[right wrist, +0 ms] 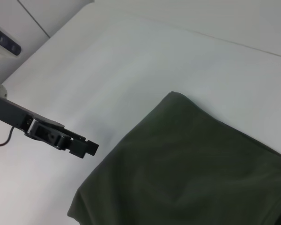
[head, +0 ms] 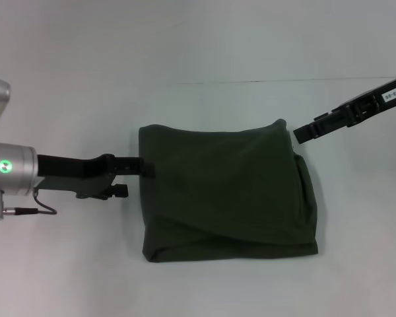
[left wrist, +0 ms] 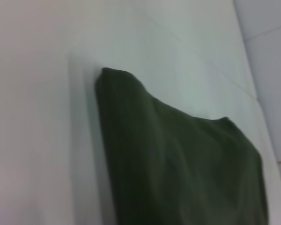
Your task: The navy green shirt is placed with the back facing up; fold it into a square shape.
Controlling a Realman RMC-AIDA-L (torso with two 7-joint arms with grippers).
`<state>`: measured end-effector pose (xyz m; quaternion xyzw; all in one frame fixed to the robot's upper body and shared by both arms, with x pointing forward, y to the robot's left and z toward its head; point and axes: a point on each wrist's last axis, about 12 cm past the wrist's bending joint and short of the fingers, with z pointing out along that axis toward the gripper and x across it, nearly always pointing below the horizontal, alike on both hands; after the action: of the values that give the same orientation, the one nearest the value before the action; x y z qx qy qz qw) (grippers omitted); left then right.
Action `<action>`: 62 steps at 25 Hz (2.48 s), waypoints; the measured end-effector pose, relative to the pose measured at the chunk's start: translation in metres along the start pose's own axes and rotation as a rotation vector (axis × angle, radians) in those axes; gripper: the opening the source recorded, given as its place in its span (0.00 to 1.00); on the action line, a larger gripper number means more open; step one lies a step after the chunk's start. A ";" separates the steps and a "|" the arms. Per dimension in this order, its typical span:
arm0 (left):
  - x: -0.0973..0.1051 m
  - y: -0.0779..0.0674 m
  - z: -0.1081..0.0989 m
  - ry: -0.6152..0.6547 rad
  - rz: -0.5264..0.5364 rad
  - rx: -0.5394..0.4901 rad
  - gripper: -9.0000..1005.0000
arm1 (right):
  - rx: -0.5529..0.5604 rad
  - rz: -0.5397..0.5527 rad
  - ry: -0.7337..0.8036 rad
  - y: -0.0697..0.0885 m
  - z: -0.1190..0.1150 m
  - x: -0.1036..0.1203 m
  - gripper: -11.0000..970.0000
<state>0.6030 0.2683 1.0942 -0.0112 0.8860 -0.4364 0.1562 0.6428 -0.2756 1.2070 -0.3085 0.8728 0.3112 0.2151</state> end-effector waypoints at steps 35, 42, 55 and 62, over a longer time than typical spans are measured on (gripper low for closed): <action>0.006 -0.014 0.043 0.058 0.129 -0.088 0.73 | -0.003 0.005 -0.005 0.000 -0.007 0.001 0.94; 0.007 -0.014 0.044 0.062 0.136 -0.087 0.52 | -0.002 0.005 -0.005 0.000 -0.008 0.001 0.94; -0.002 0.000 0.008 0.071 0.115 -0.103 0.13 | 0.003 0.009 -0.008 -0.001 -0.008 0.002 0.94; -0.003 0.007 -0.010 0.089 0.109 -0.112 0.14 | 0.003 0.010 -0.010 -0.001 -0.008 0.002 0.94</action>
<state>0.6040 0.2814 1.0953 0.0476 0.9144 -0.3770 0.1395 0.6411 -0.2823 1.2108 -0.3023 0.8737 0.3124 0.2185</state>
